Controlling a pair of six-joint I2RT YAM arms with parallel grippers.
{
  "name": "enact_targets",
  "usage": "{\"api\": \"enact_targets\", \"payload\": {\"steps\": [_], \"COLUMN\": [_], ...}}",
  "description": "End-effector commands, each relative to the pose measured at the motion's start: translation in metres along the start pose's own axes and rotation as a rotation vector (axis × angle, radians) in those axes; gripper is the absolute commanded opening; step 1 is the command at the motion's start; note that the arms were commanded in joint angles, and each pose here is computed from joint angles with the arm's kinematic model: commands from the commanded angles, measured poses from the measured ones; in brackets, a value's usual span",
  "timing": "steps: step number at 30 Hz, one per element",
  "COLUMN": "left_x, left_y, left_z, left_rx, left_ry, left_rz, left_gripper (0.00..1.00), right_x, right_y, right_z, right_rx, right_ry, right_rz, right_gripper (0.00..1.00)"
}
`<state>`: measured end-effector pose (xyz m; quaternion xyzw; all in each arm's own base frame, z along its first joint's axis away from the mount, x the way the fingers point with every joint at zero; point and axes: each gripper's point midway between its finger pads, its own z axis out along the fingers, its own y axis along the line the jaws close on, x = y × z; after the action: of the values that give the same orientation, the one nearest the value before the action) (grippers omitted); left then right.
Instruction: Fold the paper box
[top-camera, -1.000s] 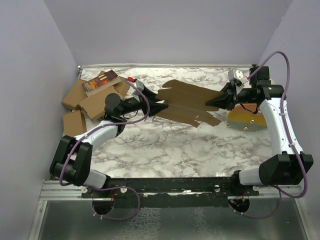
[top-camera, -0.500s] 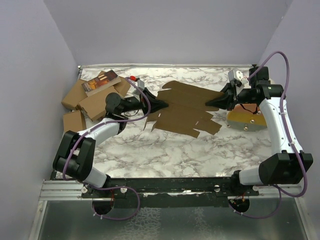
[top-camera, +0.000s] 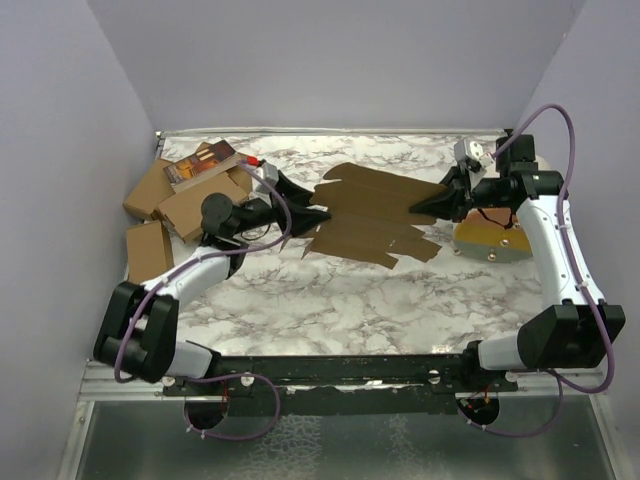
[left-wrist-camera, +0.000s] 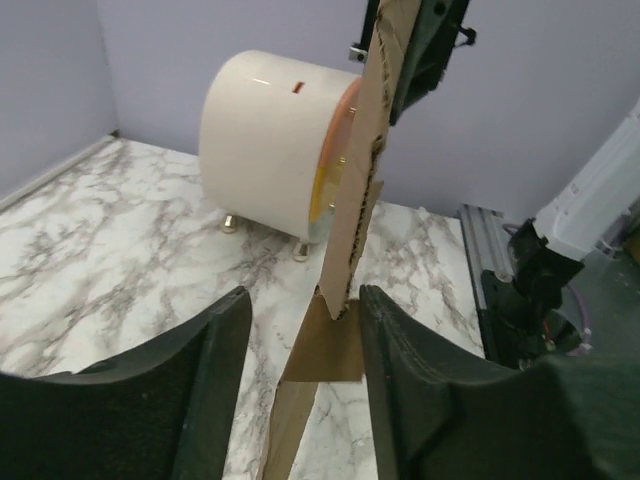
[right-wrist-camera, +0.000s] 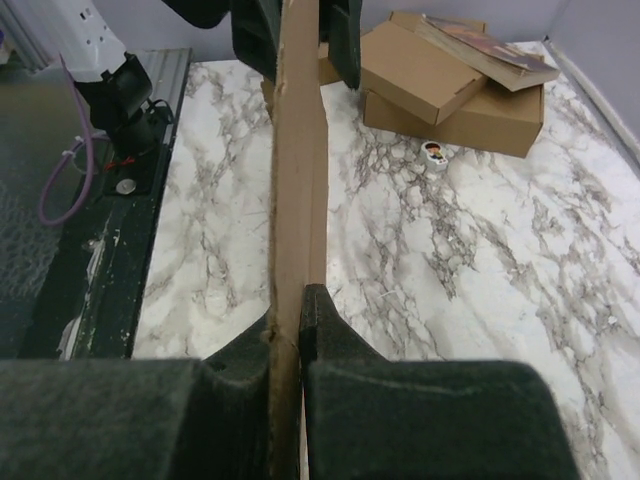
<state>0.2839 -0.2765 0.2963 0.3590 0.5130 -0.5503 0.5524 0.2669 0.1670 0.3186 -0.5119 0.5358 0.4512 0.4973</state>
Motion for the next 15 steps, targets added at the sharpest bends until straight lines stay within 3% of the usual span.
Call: {"api": "enact_targets", "payload": {"steps": [1,7,11,15], "left_x": [-0.024,-0.027,-0.001,0.029], "left_y": [0.014,0.041,0.049,0.061], "left_z": [-0.026,-0.083,-0.112,-0.136], "left_rx": [-0.238,-0.641,-0.794,-0.929], "left_ry": [-0.084,-0.134,-0.117,-0.135], "left_rz": [0.058,0.035,-0.02,-0.123], "left_gripper": [0.54,0.72,0.71,0.64], "right_x": [0.006,0.013,0.017,0.023], "right_y": [0.001,-0.002,-0.009,-0.02], "right_z": [0.003,0.002,0.002,0.0], "right_rx": [0.001,0.05,0.075,0.123], "right_ry": [-0.009,0.008,0.015,0.032], "right_rz": [0.046,0.086,0.119,0.15], "right_gripper": [0.01,0.01,0.01,0.01]}}
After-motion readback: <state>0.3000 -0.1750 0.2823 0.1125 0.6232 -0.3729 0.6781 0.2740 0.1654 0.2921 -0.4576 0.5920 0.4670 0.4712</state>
